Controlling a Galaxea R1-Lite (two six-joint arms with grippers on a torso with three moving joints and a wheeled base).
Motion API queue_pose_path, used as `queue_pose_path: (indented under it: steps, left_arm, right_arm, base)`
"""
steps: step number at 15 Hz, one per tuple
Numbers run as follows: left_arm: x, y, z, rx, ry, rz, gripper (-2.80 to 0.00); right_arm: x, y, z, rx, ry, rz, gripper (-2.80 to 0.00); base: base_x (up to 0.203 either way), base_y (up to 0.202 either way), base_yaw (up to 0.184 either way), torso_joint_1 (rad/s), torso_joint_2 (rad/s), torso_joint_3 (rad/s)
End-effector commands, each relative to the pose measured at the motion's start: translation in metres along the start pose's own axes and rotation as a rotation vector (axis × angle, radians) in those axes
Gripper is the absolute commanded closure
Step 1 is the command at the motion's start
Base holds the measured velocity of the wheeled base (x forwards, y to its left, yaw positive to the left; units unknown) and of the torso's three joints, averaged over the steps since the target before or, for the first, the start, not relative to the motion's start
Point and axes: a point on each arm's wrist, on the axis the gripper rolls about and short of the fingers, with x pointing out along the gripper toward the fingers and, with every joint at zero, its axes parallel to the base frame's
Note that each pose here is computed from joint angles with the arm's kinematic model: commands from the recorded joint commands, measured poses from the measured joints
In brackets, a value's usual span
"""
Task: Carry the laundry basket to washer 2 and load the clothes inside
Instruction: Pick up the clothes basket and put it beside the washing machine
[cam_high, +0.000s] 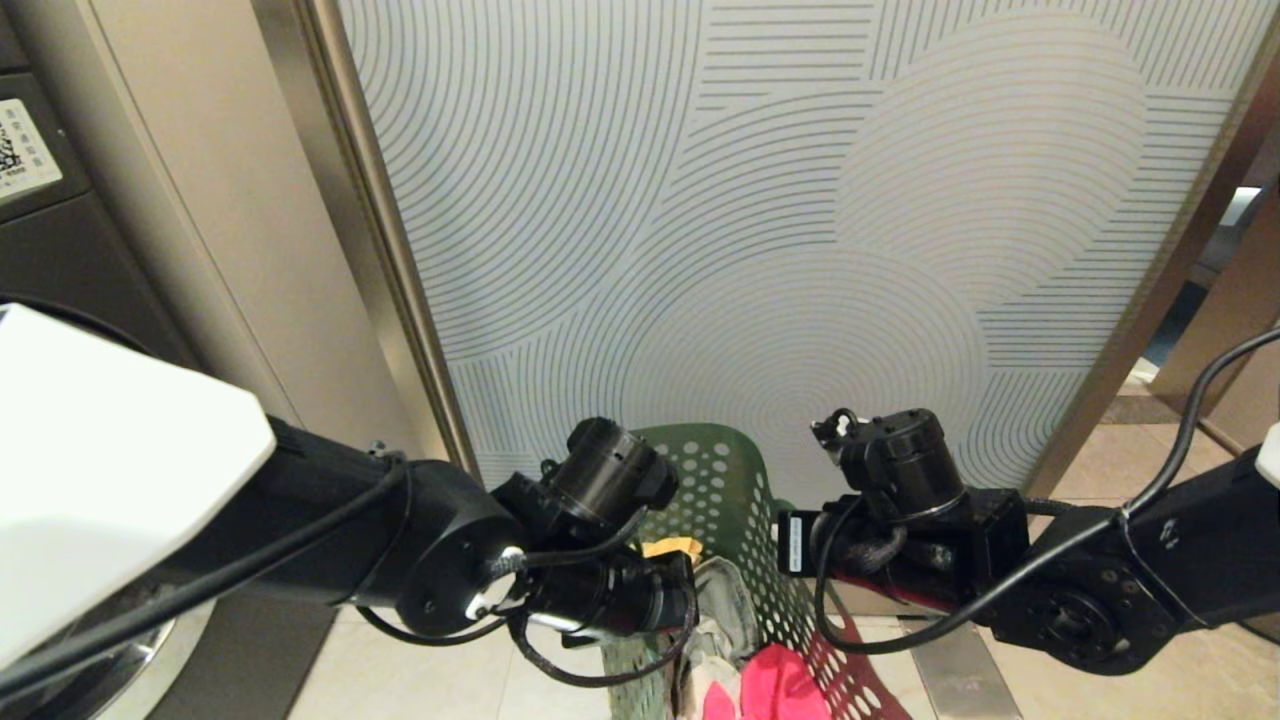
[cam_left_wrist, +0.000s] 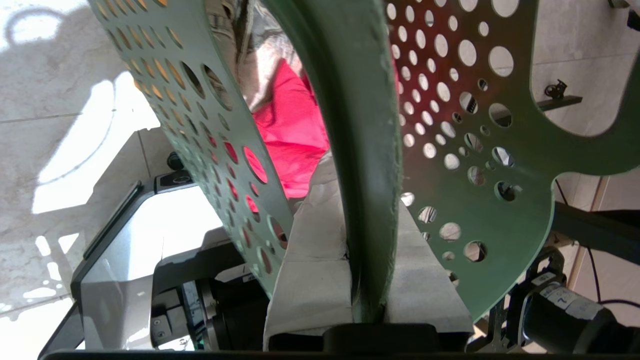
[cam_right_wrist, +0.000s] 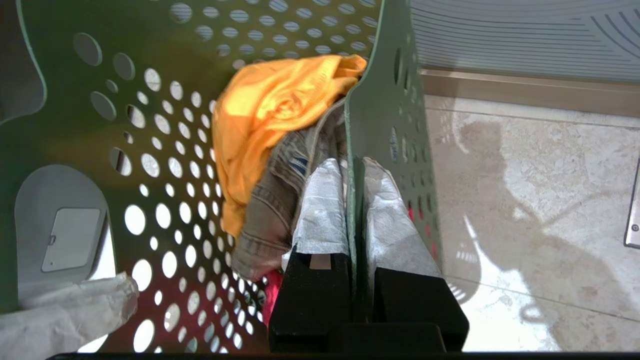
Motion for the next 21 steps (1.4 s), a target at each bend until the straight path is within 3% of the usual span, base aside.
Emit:
queue_pose_path:
  steps: [1,4,6,13,21]
  left_arm:
    - [-0.001,0.000,0.000,-0.004,-0.003,-0.002,0.00]
    - [-0.005,-0.001,0.000,-0.004,-0.003,-0.016,0.00]
    - [-0.014,-0.001,-0.002,-0.004,0.034,-0.073,0.00]
    - [-0.014,0.002,-0.006,-0.007,0.051,-0.073,0.00]
    - [-0.012,0.002,-0.007,-0.008,0.059,-0.070,0.00]
  right_arm:
    - [-0.001,0.000,-0.001,0.002,-0.001,0.001,0.00]
    - [-0.003,0.001,0.001,0.003,-0.008,0.006,0.00]
    - [-0.006,0.001,0.002,0.005,-0.014,0.010,0.00]
    - [-0.007,-0.001,-0.002,0.017,-0.083,0.063,0.00]
    - [-0.004,-0.002,-0.003,0.018,-0.079,0.059,0.00]
  base:
    - [0.000,0.000,0.000,0.000,0.00,0.000]
    - [0.000,0.000,0.000,0.000,0.00,0.000]
    - [0.000,0.000,0.000,0.000,0.00,0.000]
    - [0.001,-0.001,0.008,0.000,0.00,0.001]
    - [0.000,-0.008,0.168,0.001,0.00,0.003]
